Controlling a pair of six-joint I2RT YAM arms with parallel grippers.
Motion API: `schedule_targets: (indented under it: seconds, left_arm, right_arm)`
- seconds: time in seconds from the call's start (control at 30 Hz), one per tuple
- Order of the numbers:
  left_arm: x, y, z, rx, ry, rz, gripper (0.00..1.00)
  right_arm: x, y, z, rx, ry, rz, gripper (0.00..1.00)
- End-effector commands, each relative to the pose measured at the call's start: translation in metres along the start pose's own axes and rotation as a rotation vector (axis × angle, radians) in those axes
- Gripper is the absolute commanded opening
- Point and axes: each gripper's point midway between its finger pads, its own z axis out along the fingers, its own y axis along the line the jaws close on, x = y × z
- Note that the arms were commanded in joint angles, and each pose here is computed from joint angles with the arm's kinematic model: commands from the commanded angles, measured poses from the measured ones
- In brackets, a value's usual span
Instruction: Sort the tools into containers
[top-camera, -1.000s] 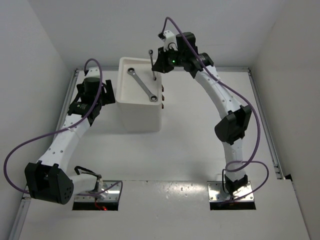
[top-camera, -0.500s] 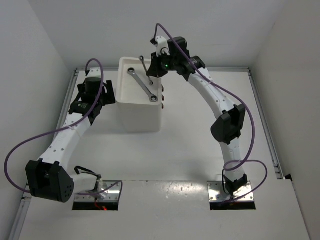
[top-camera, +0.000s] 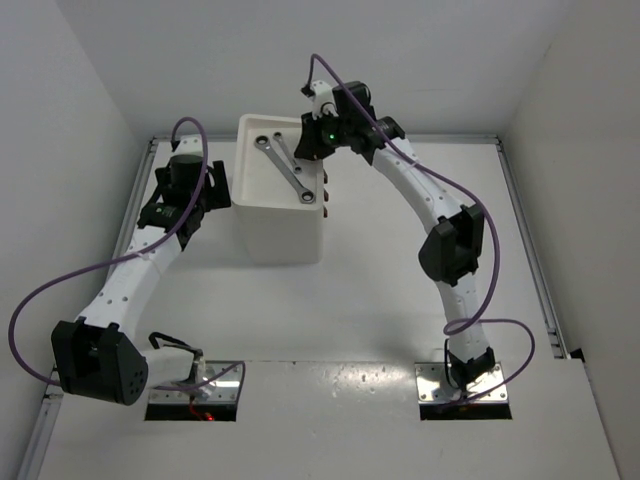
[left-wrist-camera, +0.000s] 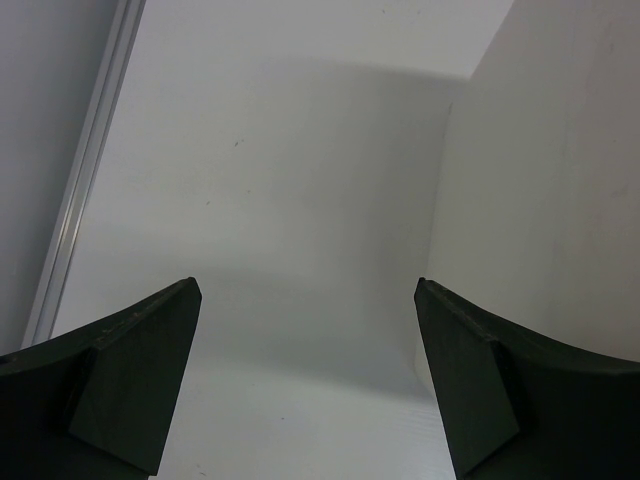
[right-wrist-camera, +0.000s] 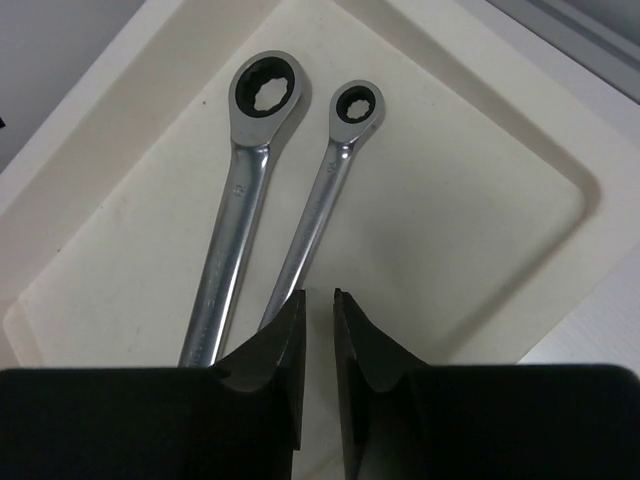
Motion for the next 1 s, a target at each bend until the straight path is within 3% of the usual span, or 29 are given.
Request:
schedule_targets:
  seconds: [0.0,0.1,0.17,0.37,0.47,0.57,0.77,0.8,0.97]
  left_arm:
    - [-0.009,0.003,0.002,-0.010,-0.035,-0.017,0.95]
    - [-0.009,-0.001,0.002,0.014,-0.032,-0.017,0.95]
    - [-0.015,-0.002,-0.002,0.026,-0.047,-0.023,0.95]
    - [-0.053,-0.012,-0.019,0.100,-0.132,-0.014,0.97]
    - [-0.074,-0.007,-0.030,0.087,-0.165,0.008,0.98]
    - [-0.081,0.007,-0.035,0.028,-0.169,0.029,1.00]
    - [-0.048,-0.006,-0.058,0.202,-0.142,0.090,1.00]
    - [-0.040,-0.005,-0.057,0.201,-0.131,0.092,1.00]
    - [0.019,0.015,-0.043,0.119,-0.023,0.124,1.00]
  right_arm:
    - [0.004,-0.003,-0.001,0.002,0.010,0.008,0.19]
    - [-0.015,0.012,-0.018,-0.009,-0.031,-0.017,0.34]
    - [-0.035,0.023,-0.038,-0.012,-0.078,-0.039,0.38]
    - [-0.091,0.046,-0.100,0.054,-0.242,-0.094,0.62]
    - [-0.106,0.047,-0.141,0.117,-0.302,-0.116,0.76]
    - [-0.097,0.021,-0.182,0.250,-0.314,-0.113,0.81]
    - [0.015,-0.065,-0.236,0.485,-0.160,0.027,0.87]
    - [0.020,-0.069,-0.263,0.543,-0.181,0.010,0.89]
    - [0.125,-0.098,-0.288,0.683,-0.043,0.075,1.00]
